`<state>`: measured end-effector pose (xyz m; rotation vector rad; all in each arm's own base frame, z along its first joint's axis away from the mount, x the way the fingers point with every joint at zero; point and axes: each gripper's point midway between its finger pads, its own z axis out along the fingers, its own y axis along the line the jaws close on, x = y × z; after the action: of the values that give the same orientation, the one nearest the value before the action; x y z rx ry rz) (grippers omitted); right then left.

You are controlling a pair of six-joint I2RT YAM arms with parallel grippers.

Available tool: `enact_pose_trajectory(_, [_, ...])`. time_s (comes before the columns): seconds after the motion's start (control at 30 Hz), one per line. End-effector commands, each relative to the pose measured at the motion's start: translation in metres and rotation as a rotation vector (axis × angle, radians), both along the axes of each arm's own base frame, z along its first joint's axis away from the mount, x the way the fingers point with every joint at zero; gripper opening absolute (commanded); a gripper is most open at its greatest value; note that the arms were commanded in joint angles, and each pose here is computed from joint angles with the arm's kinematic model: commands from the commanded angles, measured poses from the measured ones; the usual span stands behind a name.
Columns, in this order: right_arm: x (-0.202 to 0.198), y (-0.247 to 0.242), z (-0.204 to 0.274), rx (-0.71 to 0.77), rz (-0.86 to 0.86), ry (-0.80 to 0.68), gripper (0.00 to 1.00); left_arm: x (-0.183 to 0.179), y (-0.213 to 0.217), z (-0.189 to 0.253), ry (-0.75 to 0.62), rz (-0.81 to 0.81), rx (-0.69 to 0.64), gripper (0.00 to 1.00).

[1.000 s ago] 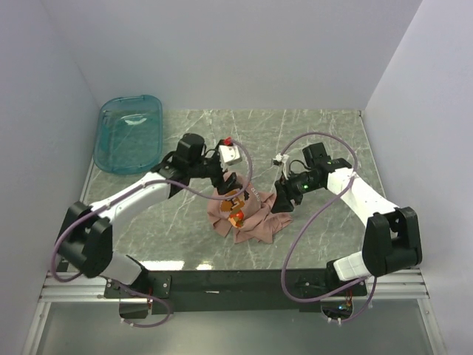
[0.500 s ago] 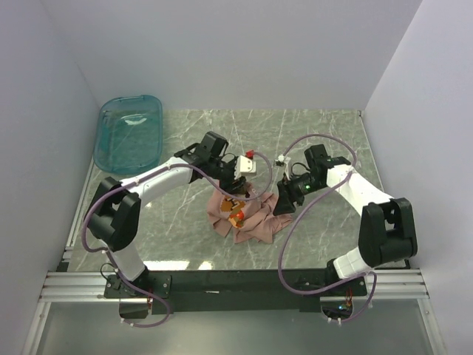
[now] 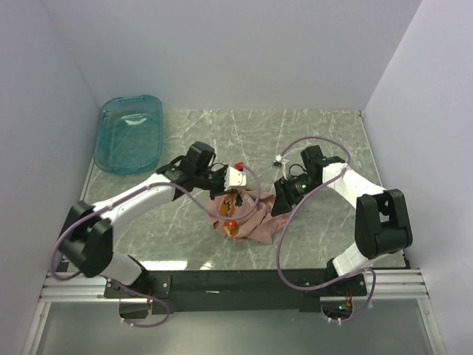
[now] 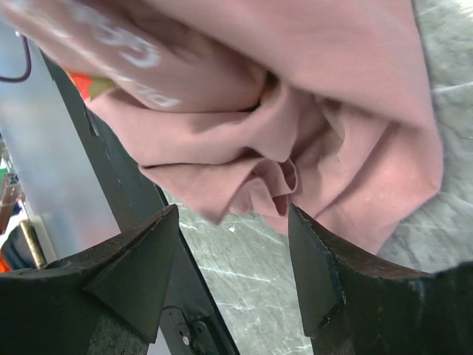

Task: Fold and stack the t-shirts

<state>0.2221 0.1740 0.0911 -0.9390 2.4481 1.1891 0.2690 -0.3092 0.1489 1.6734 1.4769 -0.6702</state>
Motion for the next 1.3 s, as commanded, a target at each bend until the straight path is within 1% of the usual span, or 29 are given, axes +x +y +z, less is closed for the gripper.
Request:
enact_pose_trajectory(0.0, [0.001,0.01,-0.001,-0.003,0.046,0.001,0.68,-0.002,0.002,0.036,-0.101,0.029,-0.098,0.0])
enact_pose_trajectory(0.07, [-0.005,0.017,0.001,0.009,0.082,0.016,0.68,-0.005,0.005,0.045,-0.121,0.039,-0.118,0.0])
enact_pose_trajectory(0.23, [-0.014,0.026,0.007,0.061,0.123,0.044,0.68,-0.011,0.012,0.05,-0.128,0.073,-0.145,0.0])
enact_pose_trajectory(0.33, [-0.016,0.031,0.01,0.073,0.135,0.04,0.68,-0.014,0.016,0.056,-0.14,0.086,-0.166,0.0])
enact_pose_trajectory(0.4, [-0.018,0.034,0.007,0.065,0.142,0.052,0.66,-0.018,0.018,0.06,-0.144,0.09,-0.183,0.0])
enact_pose_trajectory(0.5, [-0.023,0.04,0.001,0.04,0.174,0.071,0.53,-0.019,0.02,0.065,-0.15,0.106,-0.195,0.0])
enact_pose_trajectory(0.53, [-0.024,0.042,0.0,0.033,0.183,0.071,0.42,-0.019,0.022,0.065,-0.153,0.112,-0.196,0.0])
enact_pose_trajectory(0.6, [-0.027,0.043,-0.002,0.024,0.199,0.088,0.26,-0.019,0.023,0.066,-0.155,0.127,-0.2,0.0])
enact_pose_trajectory(0.63, [-0.027,0.045,0.001,0.029,0.206,0.088,0.03,-0.018,0.026,0.069,-0.165,0.139,-0.204,0.0])
enact_pose_trajectory(0.67, [-0.026,0.045,0.003,0.037,0.218,0.077,0.0,-0.016,0.028,0.067,-0.17,0.16,-0.2,0.0])
enact_pose_trajectory(0.73, [-0.022,0.042,0.014,0.035,0.219,0.041,0.0,-0.014,0.033,0.07,-0.177,0.197,-0.206,0.0])
enact_pose_trajectory(0.8, [-0.009,0.034,0.033,0.027,0.19,-0.058,0.0,-0.007,0.042,0.071,-0.181,0.264,-0.212,0.0])
enact_pose_trajectory(0.83, [0.011,0.023,0.047,0.014,0.142,-0.132,0.0,-0.005,0.045,0.074,-0.18,0.285,-0.223,0.0])
enact_pose_trajectory(0.87, [0.022,0.013,0.066,0.002,0.111,-0.219,0.0,-0.005,0.05,0.08,-0.173,0.315,-0.248,0.0])
enact_pose_trajectory(0.9, [0.034,0.0,0.075,-0.048,0.07,-0.279,0.0,0.003,0.059,0.09,-0.187,0.36,-0.279,0.0])
enact_pose_trajectory(0.93, [0.057,-0.021,0.099,-0.061,-0.012,-0.362,0.0,0.005,0.065,0.104,-0.206,0.391,-0.319,0.0])
enact_pose_trajectory(0.97, [0.064,-0.033,0.12,-0.071,-0.043,-0.438,0.0,0.007,0.071,0.112,-0.205,0.423,-0.345,0.0])
enact_pose_trajectory(1.0, [0.072,-0.047,0.134,-0.087,-0.083,-0.484,0.0,0.012,0.078,0.124,-0.2,0.465,-0.394,0.0])
enact_pose_trajectory(1.03, [0.078,-0.058,0.158,-0.102,-0.115,-0.545,0.0,0.013,0.083,0.145,-0.233,0.481,-0.457,0.0])
enact_pose_trajectory(1.07, [0.082,-0.072,0.174,-0.112,-0.153,-0.599,0.0,0.011,0.086,0.155,-0.21,0.502,-0.501,0.0])
enact_pose_trajectory(1.17, [0.083,-0.098,0.214,-0.137,-0.244,-0.723,0.0,0.011,0.092,0.189,-0.205,0.535,-0.601,0.0])
enact_pose_trajectory(1.23, [0.086,-0.109,0.236,-0.164,-0.297,-0.814,0.0,0.013,0.094,0.202,-0.19,0.568,-0.632,0.0])
enact_pose_trajectory(1.27, [0.081,-0.113,0.253,-0.167,-0.34,-0.867,0.0,0.015,0.098,0.214,-0.176,0.61,-0.657,0.0])
